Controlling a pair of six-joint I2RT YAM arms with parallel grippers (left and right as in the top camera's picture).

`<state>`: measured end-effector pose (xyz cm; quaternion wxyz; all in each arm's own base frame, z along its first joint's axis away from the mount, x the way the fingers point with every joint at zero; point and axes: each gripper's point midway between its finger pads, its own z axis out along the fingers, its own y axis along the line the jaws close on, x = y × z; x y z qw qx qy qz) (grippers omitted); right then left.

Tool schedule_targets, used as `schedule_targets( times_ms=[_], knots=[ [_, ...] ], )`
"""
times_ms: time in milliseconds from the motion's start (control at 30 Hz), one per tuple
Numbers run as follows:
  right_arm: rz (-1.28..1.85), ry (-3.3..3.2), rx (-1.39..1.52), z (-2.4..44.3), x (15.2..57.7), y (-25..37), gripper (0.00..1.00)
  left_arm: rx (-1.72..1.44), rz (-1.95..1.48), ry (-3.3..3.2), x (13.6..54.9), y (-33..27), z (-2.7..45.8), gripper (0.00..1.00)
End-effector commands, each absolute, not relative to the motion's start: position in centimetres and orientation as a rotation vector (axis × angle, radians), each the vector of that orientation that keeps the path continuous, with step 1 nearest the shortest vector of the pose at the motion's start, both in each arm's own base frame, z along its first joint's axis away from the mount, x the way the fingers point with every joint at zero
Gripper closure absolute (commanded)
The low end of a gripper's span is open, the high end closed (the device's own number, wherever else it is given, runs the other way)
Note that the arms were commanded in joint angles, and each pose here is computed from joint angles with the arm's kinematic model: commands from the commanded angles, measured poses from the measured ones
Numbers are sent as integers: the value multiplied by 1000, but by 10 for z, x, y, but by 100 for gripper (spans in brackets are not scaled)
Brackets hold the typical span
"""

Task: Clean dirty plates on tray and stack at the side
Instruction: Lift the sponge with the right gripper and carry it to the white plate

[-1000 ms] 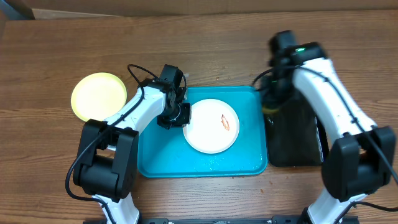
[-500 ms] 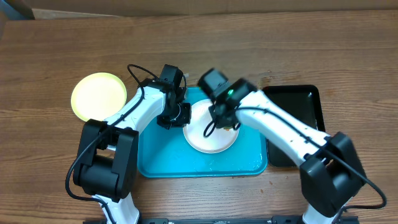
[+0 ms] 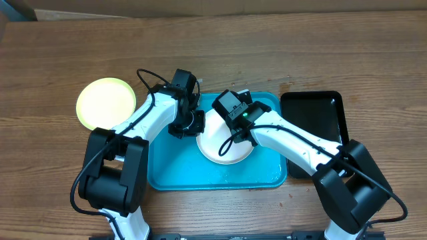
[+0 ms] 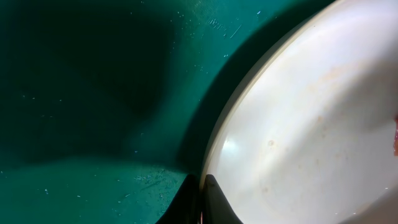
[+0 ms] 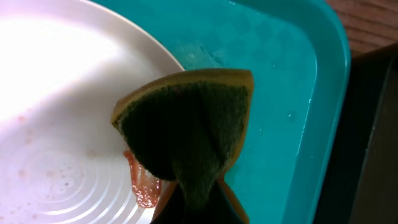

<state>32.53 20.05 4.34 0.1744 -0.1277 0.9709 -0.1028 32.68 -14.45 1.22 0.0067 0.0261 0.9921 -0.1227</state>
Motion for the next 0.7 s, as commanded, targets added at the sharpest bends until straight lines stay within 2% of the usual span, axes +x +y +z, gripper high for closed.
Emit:
schedule_targets(
  times_ms=[0, 300, 667],
  knots=[
    [-291, 2734, -322, 44, 328, 198, 96, 52, -389, 3115, 324, -143, 11, 96],
    [-214, 2695, -292, 30, 332, 206, 96, 51, -388, 3118, 323, -143, 11, 96],
    [-163, 2779, -339, 8, 310, 204, 96, 51, -390, 3120, 322, -143, 11, 96]
  ],
)
